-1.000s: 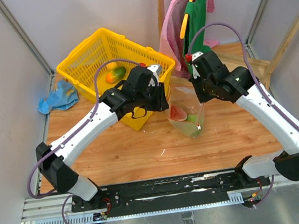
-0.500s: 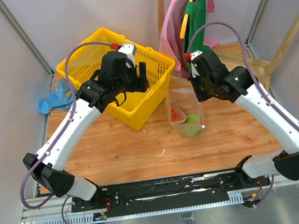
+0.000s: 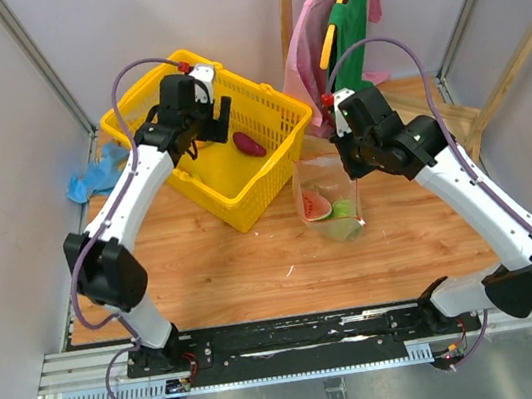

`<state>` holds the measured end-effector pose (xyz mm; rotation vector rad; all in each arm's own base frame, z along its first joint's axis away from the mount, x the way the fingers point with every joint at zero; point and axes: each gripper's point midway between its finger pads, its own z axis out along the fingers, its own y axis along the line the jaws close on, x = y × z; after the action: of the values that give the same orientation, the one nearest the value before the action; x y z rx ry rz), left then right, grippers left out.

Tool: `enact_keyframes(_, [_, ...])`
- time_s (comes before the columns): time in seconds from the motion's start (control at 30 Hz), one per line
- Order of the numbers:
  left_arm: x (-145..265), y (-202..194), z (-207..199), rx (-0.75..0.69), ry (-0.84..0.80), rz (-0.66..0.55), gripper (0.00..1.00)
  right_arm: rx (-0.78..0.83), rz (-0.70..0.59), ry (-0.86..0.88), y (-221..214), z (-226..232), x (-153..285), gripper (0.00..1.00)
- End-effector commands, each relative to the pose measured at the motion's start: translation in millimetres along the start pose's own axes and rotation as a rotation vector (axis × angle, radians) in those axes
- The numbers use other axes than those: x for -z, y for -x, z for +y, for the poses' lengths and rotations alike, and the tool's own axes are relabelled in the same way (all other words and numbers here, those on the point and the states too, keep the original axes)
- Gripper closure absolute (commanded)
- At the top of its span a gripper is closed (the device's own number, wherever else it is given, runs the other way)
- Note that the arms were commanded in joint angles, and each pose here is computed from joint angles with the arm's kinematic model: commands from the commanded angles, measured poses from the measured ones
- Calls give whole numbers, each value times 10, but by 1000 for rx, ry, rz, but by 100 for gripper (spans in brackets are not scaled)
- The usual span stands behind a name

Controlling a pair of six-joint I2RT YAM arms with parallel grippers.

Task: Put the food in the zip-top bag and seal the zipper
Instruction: Pick up the fake fruit from the bin.

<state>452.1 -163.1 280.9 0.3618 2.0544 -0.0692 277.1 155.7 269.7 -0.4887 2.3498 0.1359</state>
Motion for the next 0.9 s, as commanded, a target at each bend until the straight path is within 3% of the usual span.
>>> enact_keyframes(0.0, [-416,-23,171,-82,-37,5,5,38,-49,17,149,29,46,99])
enact_keyframes(0.43, [-1520,-583,578,-141,-90,93,1,67,-42,15,129,18,20,99])
enact_keyframes(0.87, [-2196,-826,668,-150,-159,44,1,69,-14,40,98,77,-49,99])
